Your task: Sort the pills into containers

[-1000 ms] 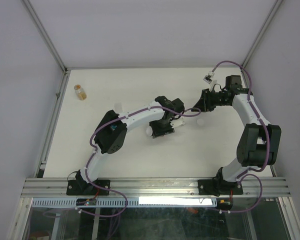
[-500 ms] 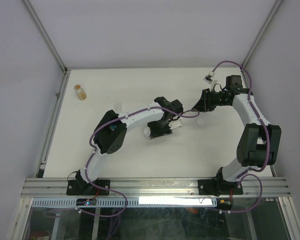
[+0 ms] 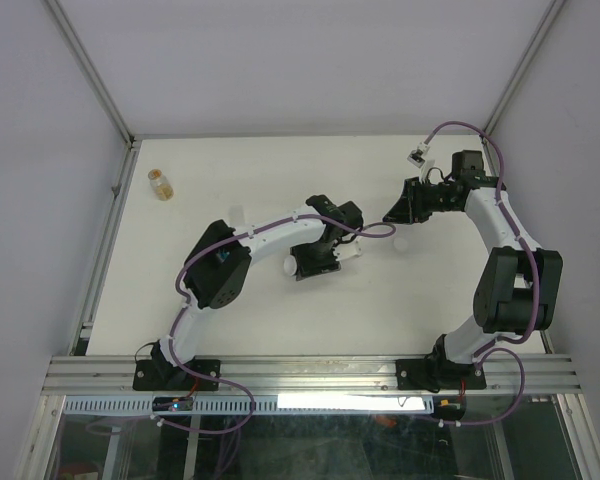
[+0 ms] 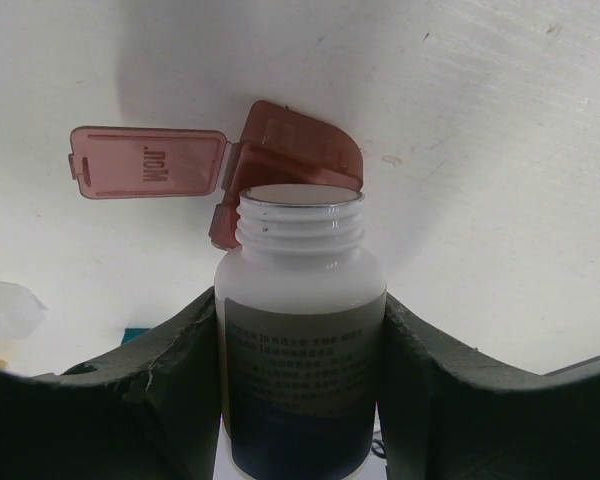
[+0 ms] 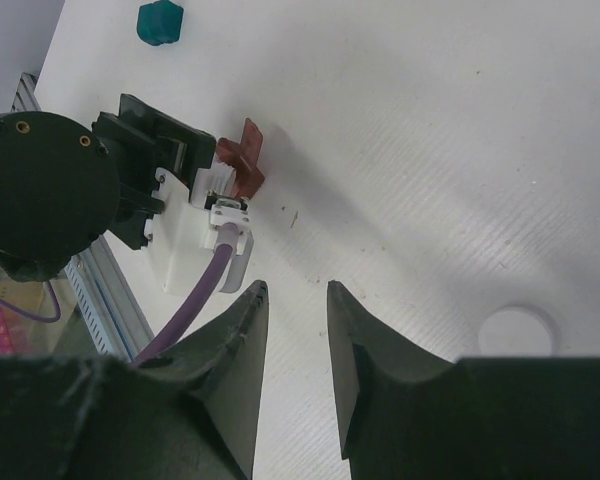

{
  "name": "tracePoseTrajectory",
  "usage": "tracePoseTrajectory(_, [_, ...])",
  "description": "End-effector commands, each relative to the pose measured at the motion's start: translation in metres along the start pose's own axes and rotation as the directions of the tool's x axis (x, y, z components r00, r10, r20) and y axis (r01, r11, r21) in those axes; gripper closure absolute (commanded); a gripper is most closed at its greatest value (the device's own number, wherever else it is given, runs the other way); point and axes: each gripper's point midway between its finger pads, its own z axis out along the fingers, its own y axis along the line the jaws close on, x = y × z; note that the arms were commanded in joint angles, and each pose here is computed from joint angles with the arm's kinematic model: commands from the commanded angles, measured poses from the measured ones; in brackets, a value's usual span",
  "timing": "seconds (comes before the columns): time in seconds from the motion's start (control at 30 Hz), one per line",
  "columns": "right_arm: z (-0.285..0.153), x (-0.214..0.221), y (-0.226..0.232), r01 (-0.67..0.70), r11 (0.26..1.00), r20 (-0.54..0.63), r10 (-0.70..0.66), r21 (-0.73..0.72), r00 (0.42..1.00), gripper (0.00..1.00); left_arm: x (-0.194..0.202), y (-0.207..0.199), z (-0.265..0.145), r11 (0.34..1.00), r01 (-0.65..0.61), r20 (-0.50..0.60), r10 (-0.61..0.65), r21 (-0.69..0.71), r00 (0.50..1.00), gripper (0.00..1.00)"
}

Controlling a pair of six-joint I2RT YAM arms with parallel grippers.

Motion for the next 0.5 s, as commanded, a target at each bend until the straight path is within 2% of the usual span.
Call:
tracePoseTrajectory(0.0, [-0.0114, -0.0187, 0.0133, 0.072, 0.997, 0.053, -0.072, -0.012, 0.996, 0.67, 0.0064, 0.0121, -0.0279, 0.998, 0.011, 0.042, -0.008, -0.057, 0.999, 0.98])
tracePoseTrajectory(0.47, [-0.0112, -0.0182, 0.0123, 0.07, 0.997, 0.052, -0.069, -0.012, 0.996, 0.67, 0.0062, 0.0153, -0.0273, 0.999, 0.023, 0.048, -0.021, -0.048, 0.999, 0.98])
